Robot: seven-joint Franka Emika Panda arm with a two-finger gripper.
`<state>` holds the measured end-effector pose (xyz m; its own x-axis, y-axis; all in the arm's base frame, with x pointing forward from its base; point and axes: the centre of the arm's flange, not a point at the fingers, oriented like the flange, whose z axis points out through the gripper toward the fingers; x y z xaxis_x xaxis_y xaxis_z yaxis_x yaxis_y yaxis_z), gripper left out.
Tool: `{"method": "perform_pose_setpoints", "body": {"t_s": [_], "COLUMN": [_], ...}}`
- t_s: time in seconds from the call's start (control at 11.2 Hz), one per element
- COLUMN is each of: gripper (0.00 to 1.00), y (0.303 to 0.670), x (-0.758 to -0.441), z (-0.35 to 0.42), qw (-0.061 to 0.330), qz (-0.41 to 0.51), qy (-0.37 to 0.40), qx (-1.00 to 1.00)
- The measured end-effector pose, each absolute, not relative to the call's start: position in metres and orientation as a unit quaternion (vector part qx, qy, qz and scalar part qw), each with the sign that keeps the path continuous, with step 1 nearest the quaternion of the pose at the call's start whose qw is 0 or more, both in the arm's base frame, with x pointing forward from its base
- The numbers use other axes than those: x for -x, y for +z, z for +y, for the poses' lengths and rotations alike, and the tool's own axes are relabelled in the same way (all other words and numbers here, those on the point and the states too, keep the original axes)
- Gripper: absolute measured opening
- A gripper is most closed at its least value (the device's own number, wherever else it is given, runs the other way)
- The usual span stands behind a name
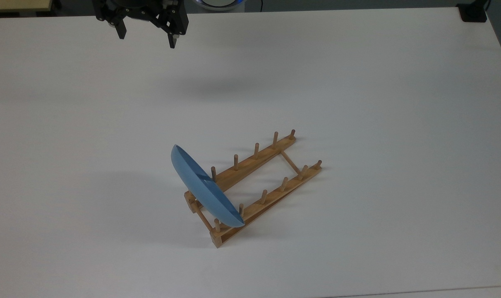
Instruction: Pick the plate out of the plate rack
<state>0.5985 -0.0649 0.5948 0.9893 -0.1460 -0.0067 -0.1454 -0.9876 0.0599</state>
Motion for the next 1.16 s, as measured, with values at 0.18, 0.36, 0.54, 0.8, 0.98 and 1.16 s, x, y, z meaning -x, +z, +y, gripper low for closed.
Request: {"method": "perform_pose_setpoints", "body": {"t_s": [0.18, 0.36, 0.54, 0.8, 0.98, 1.16], "gripper": [1.00, 1.00, 1.00, 1.00, 1.00, 0.98], "y": [0.5958, 0.5961, 0.5962, 0.5963, 0.5962, 0.5968], "x": [-0.5981, -0.5980, -0.5979, -0.5979, -0.5979, -0.5986], "z": [-0.0659, -0.0659, -0.0659, -0.0663, -0.0664, -0.0666], "qw": [0.030, 0.030, 0.030, 0.030, 0.030, 0.030], "qz": [-0.074, -0.074, -0.074, -0.074, -0.074, -0.067], "qy": [-0.005, -0.004, -0.004, -0.004, -0.004, -0.001], "qx": [-0.997, -0.997, -0.997, -0.997, -0.997, -0.997]}}
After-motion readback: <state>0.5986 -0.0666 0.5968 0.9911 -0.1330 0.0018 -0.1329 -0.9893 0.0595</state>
